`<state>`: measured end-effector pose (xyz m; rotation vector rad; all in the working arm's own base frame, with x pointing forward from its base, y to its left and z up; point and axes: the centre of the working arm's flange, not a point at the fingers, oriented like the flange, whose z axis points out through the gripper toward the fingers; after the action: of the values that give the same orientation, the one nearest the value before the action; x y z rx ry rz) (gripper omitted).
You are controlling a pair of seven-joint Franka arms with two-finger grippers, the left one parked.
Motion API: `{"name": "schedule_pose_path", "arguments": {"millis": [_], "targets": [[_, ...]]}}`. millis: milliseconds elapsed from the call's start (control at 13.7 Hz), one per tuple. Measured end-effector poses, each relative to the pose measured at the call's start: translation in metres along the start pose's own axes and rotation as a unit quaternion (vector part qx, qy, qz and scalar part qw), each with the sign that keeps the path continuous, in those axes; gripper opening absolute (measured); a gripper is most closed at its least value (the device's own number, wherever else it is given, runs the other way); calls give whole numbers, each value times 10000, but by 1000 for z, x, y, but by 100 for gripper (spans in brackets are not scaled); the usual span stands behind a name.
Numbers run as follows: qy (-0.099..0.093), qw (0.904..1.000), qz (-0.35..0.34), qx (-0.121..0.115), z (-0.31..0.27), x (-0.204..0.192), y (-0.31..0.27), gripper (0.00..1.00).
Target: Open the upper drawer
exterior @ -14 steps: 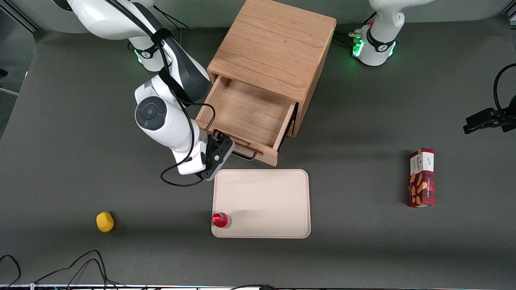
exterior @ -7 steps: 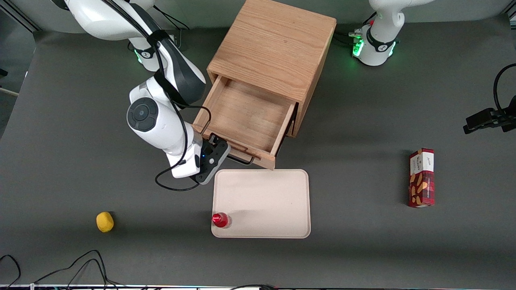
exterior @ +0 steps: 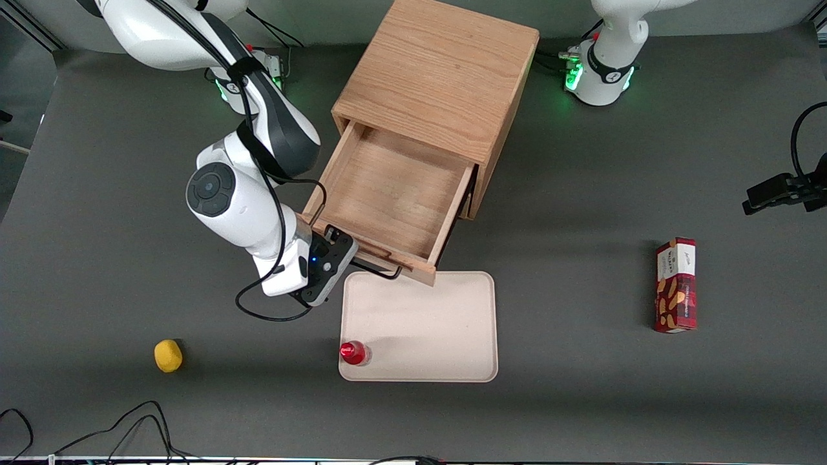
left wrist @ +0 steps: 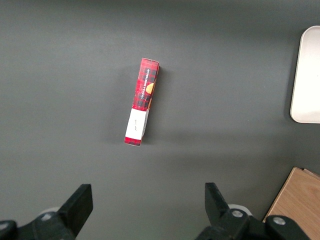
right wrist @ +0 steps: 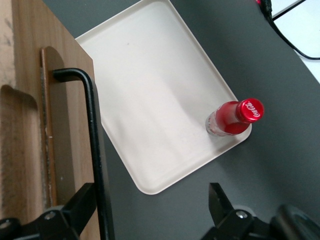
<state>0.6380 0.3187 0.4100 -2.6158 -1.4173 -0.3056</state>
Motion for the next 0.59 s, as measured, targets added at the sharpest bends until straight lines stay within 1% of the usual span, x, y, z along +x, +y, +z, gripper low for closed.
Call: {"name": "schedule_pose_path", "arguments": {"millis": [366,585], "targets": [[87,9999,-72,-105,1,-2,9,100],[98,9999,-86,-107,2,-2,10,100]]}}
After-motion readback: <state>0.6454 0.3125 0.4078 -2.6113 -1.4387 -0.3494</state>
